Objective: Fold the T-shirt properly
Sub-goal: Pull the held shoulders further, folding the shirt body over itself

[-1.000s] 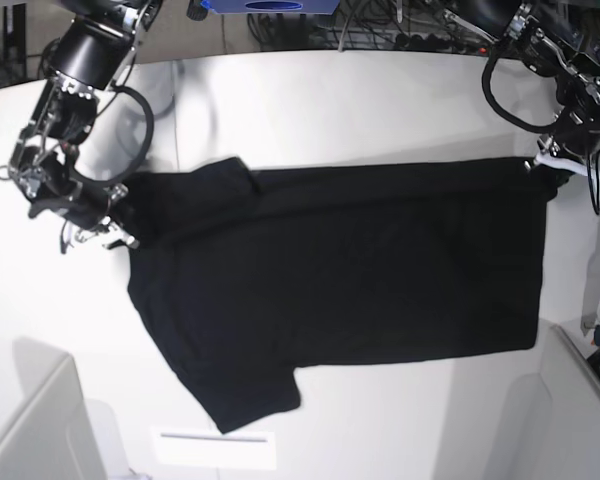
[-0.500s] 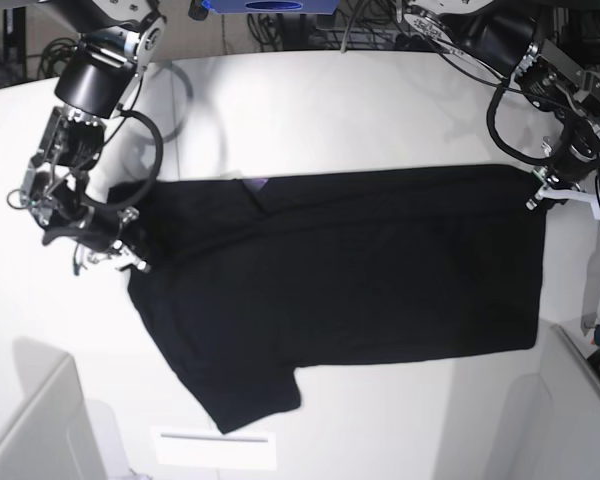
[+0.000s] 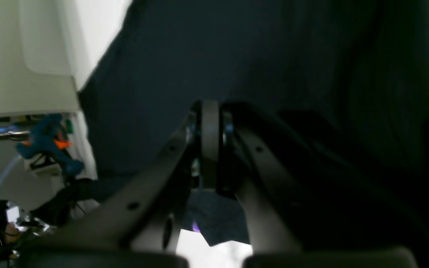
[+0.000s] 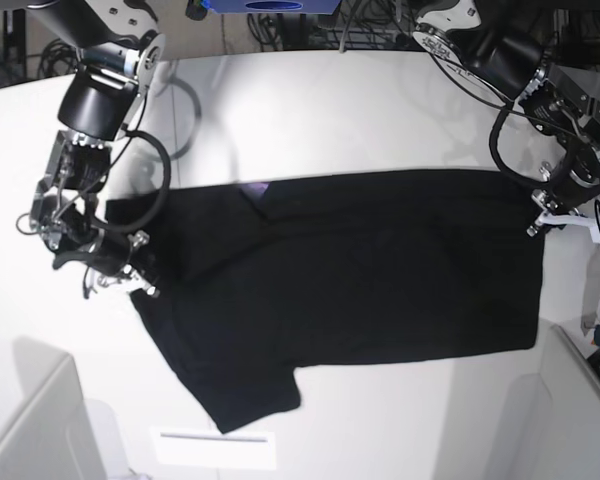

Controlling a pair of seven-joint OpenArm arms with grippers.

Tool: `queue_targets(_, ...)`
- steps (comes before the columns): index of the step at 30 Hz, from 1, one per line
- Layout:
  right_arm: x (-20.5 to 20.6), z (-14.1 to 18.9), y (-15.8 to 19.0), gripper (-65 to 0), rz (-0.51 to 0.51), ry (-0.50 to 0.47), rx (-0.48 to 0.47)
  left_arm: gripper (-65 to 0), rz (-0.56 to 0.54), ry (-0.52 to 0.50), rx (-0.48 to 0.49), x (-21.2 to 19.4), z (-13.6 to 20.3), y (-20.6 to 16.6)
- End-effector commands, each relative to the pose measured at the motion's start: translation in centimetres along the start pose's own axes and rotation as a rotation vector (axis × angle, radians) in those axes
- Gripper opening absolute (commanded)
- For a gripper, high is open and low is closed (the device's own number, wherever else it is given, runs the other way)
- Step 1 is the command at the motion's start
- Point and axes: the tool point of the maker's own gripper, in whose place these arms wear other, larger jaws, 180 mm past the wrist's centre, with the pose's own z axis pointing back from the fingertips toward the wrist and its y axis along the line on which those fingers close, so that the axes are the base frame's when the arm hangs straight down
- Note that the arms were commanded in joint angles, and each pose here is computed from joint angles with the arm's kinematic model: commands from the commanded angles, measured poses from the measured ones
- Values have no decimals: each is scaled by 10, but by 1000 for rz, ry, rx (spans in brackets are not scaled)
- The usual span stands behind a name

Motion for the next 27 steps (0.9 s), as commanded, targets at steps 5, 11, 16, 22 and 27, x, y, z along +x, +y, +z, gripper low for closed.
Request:
queue_targets(5, 18, 0, 5, -650, 29, -25, -12, -650, 7, -64, -28, 19, -2, -9)
queue_targets(11, 14, -2, 3, -650, 33, -13, -28, -650, -19, -38, -43, 15, -9, -19)
queue_targets(16, 15, 0, 1, -467, 30, -19, -30, -650, -15, -43, -45, 16, -8, -19)
queue_targets(22, 8, 12, 8, -318, 19, -58, 29, -258, -16, -66, -48, 21, -6, -20)
queue_targets(27, 4, 53, 28, -330, 110, -174, 78, -44, 47, -168, -67, 33, 16, -5)
